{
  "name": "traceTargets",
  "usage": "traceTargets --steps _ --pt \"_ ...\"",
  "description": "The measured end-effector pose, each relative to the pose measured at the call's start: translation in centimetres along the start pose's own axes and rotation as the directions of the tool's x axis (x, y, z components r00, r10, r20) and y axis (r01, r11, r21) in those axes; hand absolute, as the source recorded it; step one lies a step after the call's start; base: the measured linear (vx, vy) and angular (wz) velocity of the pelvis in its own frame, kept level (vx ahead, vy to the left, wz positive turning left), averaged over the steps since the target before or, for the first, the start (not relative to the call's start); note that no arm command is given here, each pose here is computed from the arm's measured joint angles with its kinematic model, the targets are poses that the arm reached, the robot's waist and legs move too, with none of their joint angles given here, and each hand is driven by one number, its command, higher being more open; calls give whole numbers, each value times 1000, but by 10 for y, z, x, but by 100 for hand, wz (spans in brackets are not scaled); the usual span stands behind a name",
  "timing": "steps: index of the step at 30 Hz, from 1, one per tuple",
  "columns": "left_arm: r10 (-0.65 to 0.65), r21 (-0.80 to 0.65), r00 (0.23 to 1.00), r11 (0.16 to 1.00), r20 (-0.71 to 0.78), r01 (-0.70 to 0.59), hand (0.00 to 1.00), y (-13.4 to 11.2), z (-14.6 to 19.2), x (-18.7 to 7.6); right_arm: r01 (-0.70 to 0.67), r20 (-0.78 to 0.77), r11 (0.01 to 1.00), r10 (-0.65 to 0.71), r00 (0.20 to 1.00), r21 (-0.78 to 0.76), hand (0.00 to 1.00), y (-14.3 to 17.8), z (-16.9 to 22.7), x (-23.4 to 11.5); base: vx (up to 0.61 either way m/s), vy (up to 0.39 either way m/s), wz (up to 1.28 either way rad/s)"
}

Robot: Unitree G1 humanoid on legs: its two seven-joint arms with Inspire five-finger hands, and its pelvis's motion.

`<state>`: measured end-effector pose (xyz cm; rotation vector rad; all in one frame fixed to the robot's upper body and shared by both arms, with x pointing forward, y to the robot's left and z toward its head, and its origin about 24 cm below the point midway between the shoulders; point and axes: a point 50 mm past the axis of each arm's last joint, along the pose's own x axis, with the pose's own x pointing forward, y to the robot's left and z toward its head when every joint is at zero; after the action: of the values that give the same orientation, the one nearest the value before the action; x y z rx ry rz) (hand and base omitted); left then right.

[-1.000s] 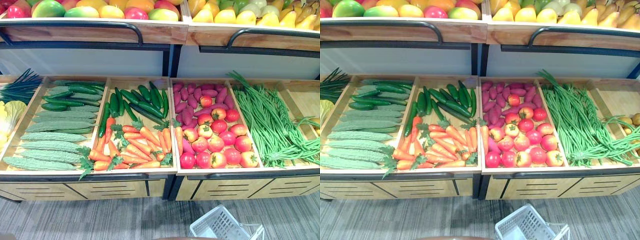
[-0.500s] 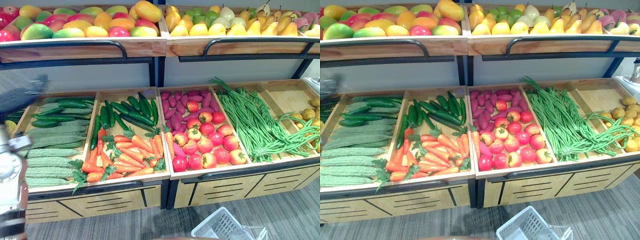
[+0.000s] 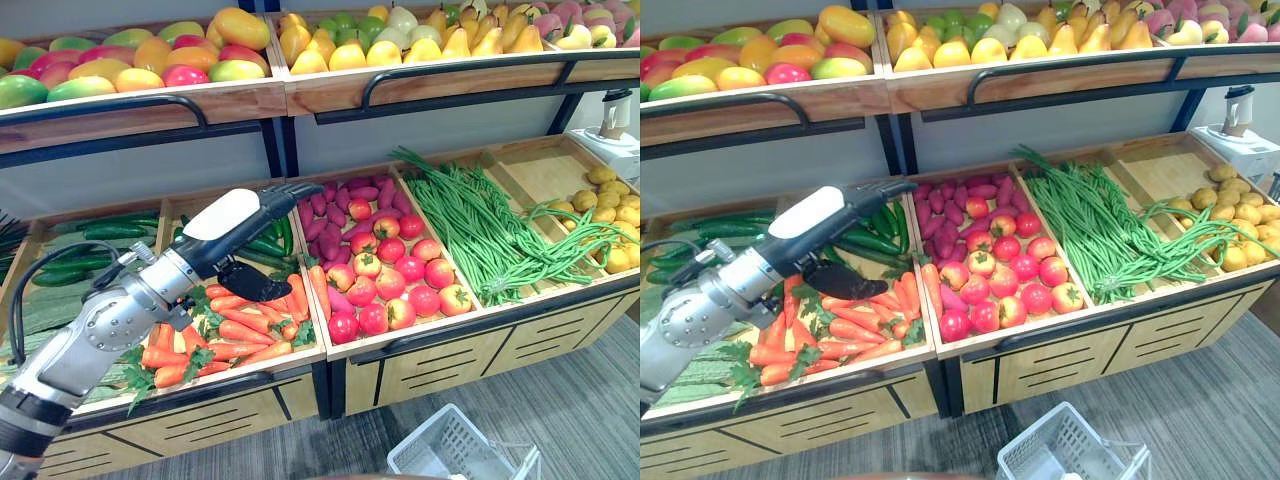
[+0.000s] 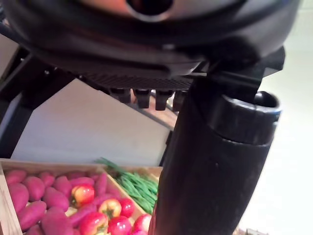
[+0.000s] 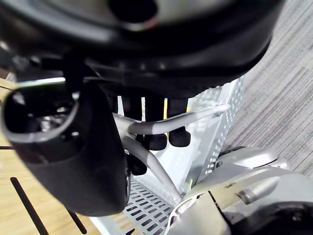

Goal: Pick vegetable in the basket

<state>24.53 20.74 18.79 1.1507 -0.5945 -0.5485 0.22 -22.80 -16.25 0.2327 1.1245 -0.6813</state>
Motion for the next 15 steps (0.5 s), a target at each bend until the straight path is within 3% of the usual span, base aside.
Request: traceTargets --steps 7,15 --pt "-87 104 996 991 -24 89 100 -8 -2 2 -12 -7 1000 12 1000 8 0 2 -3 -1 -16 0 -6" --pt "-196 105 975 973 -107 207 100 -23 -18 -4 -25 -16 1000 25 1000 18 0 5 -6 -2 -28 -4 -11"
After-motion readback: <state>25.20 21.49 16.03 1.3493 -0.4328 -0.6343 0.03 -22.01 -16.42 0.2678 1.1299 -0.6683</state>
